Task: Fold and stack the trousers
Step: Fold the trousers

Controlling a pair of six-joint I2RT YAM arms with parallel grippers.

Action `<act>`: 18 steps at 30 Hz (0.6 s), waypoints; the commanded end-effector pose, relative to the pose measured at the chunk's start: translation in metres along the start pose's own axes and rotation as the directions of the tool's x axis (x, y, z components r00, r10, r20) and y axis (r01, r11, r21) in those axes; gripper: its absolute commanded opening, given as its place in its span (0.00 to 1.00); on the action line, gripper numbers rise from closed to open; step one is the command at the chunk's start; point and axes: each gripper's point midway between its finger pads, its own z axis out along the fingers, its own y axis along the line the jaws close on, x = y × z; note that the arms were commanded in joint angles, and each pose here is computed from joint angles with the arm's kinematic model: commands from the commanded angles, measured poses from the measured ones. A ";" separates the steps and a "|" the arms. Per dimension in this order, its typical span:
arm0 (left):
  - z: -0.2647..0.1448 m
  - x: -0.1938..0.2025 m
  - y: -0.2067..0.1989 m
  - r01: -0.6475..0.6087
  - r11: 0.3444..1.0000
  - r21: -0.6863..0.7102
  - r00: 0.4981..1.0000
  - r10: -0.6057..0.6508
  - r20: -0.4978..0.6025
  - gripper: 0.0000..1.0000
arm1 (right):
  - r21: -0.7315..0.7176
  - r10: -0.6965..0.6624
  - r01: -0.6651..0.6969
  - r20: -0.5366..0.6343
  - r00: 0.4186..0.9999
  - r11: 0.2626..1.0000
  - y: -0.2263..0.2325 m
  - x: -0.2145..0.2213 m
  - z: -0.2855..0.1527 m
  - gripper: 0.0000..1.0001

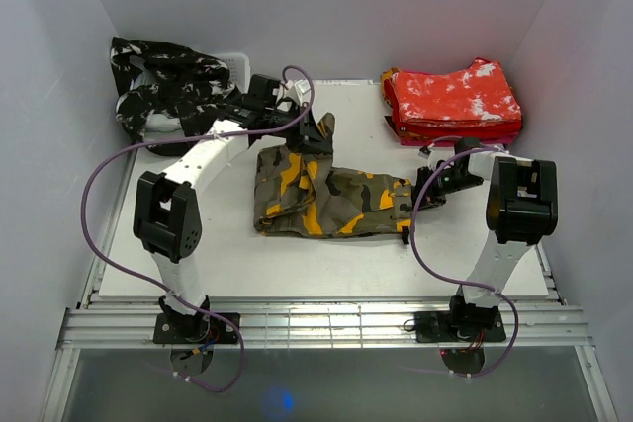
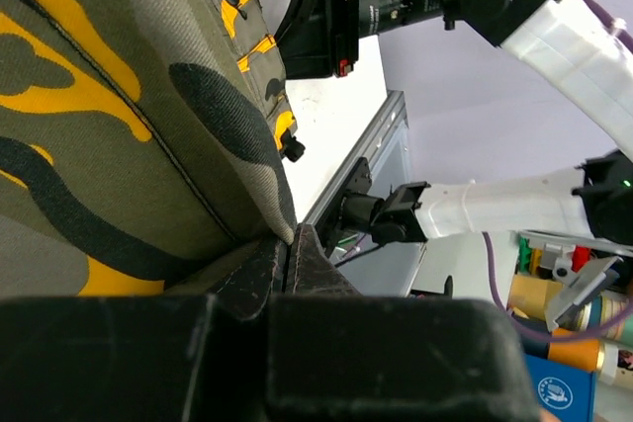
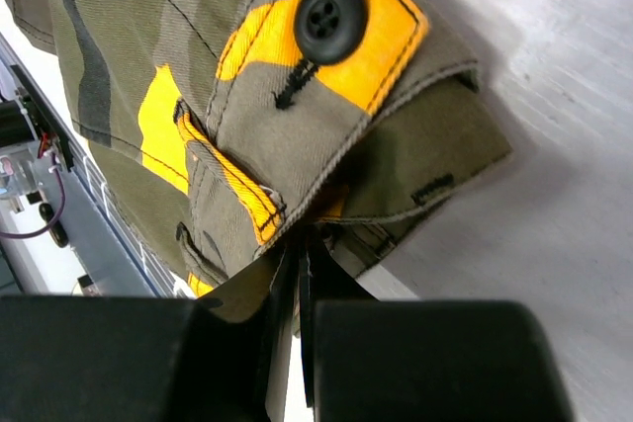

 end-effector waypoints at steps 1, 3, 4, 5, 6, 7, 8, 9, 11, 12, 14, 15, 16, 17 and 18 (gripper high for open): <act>0.027 -0.001 -0.020 -0.028 1.000 0.009 0.999 0.028 0.029 0.00 | -0.012 -0.033 0.033 0.021 0.999 0.999 0.012 -0.006 -0.001 0.08; 0.044 0.000 -0.010 0.012 0.999 -0.044 0.999 -0.010 0.032 0.00 | -0.011 -0.037 0.037 0.015 0.999 0.999 0.013 -0.005 0.001 0.08; 0.054 0.004 -0.014 0.009 0.998 -0.056 1.000 -0.007 0.025 0.00 | -0.010 -0.037 0.037 0.015 0.999 0.999 0.012 -0.005 0.001 0.08; 0.060 0.007 -0.013 0.018 0.997 -0.071 1.000 -0.017 0.020 0.00 | -0.008 -0.035 0.035 0.012 0.999 0.999 0.012 -0.005 0.001 0.08; 0.073 0.013 -0.008 0.032 0.995 -0.092 0.999 -0.032 0.005 0.00 | -0.006 -0.039 0.039 0.010 0.999 0.999 0.011 -0.005 0.002 0.08; 0.079 0.015 -0.009 0.037 0.994 -0.098 0.999 -0.037 0.000 0.00 | -0.004 -0.038 0.038 0.009 0.999 0.999 0.011 -0.005 0.002 0.08; 0.083 0.014 -0.011 0.037 0.994 -0.101 0.999 -0.037 0.003 0.00 | -0.004 -0.038 0.038 0.009 0.999 0.999 0.011 -0.005 0.002 0.08; 0.091 0.017 -0.007 0.047 0.993 -0.107 0.999 -0.048 -0.006 0.00 | -0.002 -0.038 0.038 0.008 0.999 0.999 0.010 -0.005 0.002 0.08; 0.100 0.022 -0.012 0.051 0.993 -0.106 0.999 -0.052 -0.009 0.00 | 0.001 -0.041 0.041 0.005 0.999 0.999 0.010 -0.005 0.002 0.08; 0.104 0.024 -0.014 0.049 0.993 -0.107 0.999 -0.050 -0.006 0.00 | 0.003 -0.043 0.043 0.004 0.999 0.999 0.010 -0.005 0.002 0.08; 0.111 0.028 -0.017 0.053 0.993 -0.107 0.999 -0.053 -0.003 0.00 | 0.013 -0.046 0.046 0.001 0.999 0.999 0.008 -0.004 0.002 0.08; 0.114 0.029 -0.019 0.053 0.993 -0.104 0.999 -0.054 -0.003 0.00 | 0.017 -0.049 0.049 0.002 0.999 0.999 0.007 -0.004 0.002 0.08; 0.118 0.032 -0.020 0.054 0.993 -0.102 0.998 -0.055 -0.011 0.00 | 0.019 -0.046 0.046 0.001 0.999 0.999 0.007 -0.004 0.002 0.08; 0.119 0.032 -0.019 0.061 0.992 -0.110 0.998 -0.062 -0.006 0.00 | 0.027 -0.048 0.048 -0.001 0.999 0.998 0.005 -0.003 0.002 0.08; 0.120 0.035 -0.015 0.066 0.991 -0.118 0.998 -0.068 -0.009 0.00 | 0.035 -0.044 0.044 -0.006 0.999 0.998 0.004 -0.002 0.002 0.08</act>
